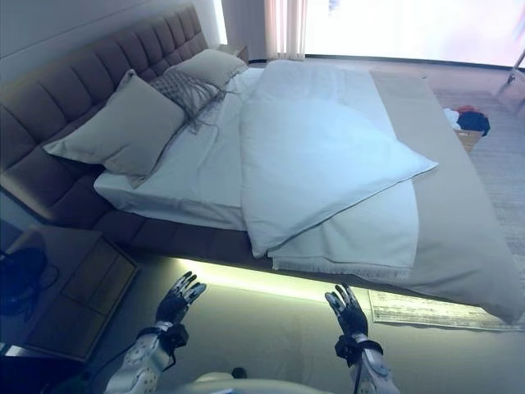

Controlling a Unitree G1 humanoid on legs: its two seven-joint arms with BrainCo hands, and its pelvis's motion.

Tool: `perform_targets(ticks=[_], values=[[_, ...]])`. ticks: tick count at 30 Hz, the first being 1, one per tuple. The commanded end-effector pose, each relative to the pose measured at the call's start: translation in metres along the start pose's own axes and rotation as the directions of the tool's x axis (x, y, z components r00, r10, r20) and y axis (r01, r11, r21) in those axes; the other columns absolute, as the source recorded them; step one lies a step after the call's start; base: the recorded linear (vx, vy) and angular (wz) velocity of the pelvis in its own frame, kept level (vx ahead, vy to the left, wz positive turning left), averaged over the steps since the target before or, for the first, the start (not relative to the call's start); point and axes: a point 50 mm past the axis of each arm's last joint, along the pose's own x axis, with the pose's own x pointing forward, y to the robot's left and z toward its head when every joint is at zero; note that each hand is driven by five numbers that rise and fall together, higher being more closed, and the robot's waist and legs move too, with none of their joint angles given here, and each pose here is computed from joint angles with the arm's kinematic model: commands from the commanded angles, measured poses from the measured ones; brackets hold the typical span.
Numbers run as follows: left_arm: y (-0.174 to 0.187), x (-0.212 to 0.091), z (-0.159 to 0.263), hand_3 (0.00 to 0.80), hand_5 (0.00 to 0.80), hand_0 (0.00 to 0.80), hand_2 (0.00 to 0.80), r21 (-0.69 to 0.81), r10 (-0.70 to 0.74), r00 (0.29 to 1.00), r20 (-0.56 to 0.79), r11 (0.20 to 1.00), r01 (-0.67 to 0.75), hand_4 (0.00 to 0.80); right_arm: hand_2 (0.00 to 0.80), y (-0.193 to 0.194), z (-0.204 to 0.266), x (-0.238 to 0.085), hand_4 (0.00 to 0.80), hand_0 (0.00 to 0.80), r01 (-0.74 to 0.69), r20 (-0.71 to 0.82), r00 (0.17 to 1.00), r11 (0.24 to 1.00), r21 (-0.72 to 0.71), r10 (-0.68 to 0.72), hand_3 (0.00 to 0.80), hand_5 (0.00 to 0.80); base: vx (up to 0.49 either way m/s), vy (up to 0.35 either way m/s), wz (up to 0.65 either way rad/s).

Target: Make the bed neatly

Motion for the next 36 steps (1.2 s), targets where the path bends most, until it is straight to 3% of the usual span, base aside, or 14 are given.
perform_targets(ticks=[1,36], values=[[-0.0044,0.0102,0.0373,0.0,0.0,0.0,0.0,0.03,-0.037,0.986,0.165,0.999,0.033,0.0,0.0,0.0168,0.0182,0.0093,0.0,0.0,-0.066,0.087,0.994,0.998,-0.005,0.067,0.0,0.0,0.0,0.0,0.0],[-0.0068,0.0136,0.0412,0.0,0.0,0.0,0.0,0.014,-0.022,0.984,0.178,1.0,0.02,0.0,0.0,0.0183,0.0192,0.0102,0.0,0.0,-0.047,0.086,0.995,0.999,-0.001,0.047,0.0,0.0,-0.002,0.006,0.0]])
